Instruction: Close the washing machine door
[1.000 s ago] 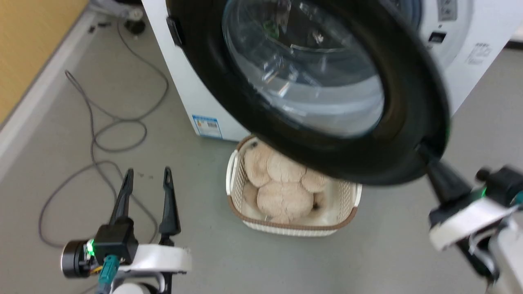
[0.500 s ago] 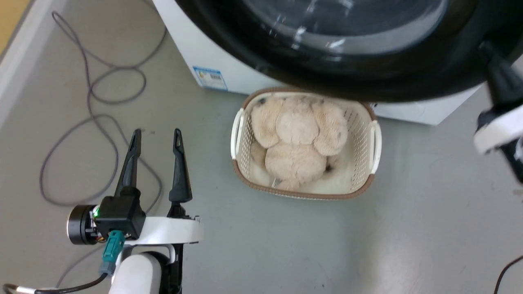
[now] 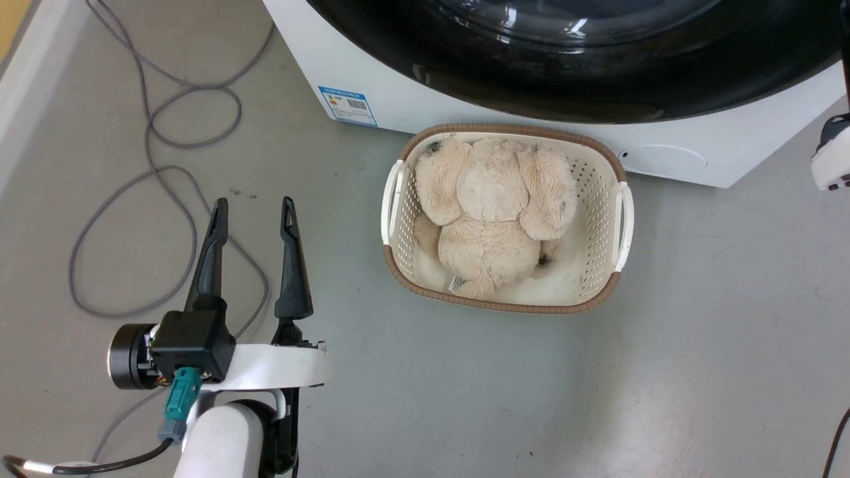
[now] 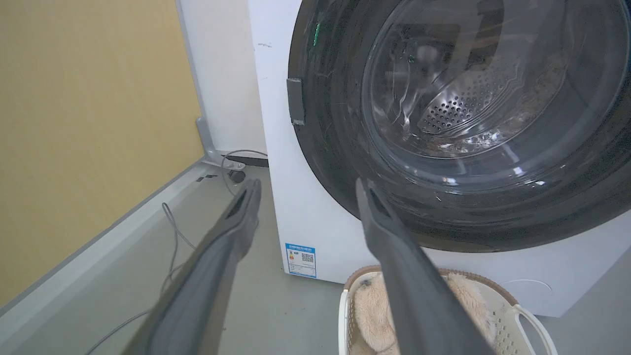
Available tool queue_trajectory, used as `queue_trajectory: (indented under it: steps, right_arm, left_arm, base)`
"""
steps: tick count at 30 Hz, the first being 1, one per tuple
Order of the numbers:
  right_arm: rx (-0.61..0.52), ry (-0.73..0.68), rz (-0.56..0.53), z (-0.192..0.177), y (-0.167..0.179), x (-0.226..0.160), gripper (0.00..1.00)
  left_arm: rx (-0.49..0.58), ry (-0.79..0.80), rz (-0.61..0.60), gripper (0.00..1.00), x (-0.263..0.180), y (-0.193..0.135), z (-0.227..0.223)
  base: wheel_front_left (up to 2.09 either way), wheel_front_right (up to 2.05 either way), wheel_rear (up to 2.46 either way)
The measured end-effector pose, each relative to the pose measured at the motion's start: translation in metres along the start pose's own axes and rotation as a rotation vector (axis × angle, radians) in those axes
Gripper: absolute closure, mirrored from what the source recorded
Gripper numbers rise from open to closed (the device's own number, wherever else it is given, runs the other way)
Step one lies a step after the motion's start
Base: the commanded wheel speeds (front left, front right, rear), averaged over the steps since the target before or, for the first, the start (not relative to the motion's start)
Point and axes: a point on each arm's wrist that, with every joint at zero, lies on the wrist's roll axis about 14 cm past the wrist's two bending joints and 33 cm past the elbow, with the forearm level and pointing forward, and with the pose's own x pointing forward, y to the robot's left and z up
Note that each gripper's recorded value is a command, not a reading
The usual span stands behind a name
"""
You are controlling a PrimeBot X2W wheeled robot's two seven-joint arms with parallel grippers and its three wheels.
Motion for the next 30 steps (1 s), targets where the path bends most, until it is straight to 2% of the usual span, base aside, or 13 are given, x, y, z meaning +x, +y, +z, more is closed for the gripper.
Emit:
queue_trajectory:
  steps: [5, 10, 17, 21, 25, 30]
  right_arm:
    - [0.004, -0.029, -0.016, 0.014, 0.0, -0.003, 1.0]
    - [0.007, -0.166, -0.055, 0.06, -0.007, -0.02, 1.0]
    - [-0.039, -0.419, -0.097, 0.143, 0.0, -0.075, 1.0]
    - [-0.013, -0.525, -0.118, 0.176, 0.008, -0.111, 1.0]
    - [0.009, -0.539, -0.111, 0.18, 0.02, -0.14, 1.0]
    - [0.059, -0.493, -0.085, 0.166, 0.039, -0.167, 1.0]
  left_arm:
    - [-0.004, -0.021, 0.004, 0.0, -0.001, 0.001, 0.008]
    - [-0.006, -0.045, 0.018, 0.0, -0.004, 0.006, 0.019]
    - [-0.004, -0.069, 0.023, 0.0, -0.016, 0.01, 0.032]
    - [-0.004, -0.084, 0.018, 0.0, -0.025, 0.011, 0.039]
    - [-0.008, -0.096, 0.009, 0.0, -0.036, 0.01, 0.046]
    - [-0.006, -0.105, 0.003, 0.0, -0.05, 0.012, 0.051]
  base:
    - [0.0, 0.0, 0.0]
    - [0.0, 0.0, 0.0]
    - [0.0, 0.0, 0.0]
    - [0.0, 0.0, 0.0]
    - [0.0, 0.0, 0.0]
    - [0.0, 0.0, 0.0]
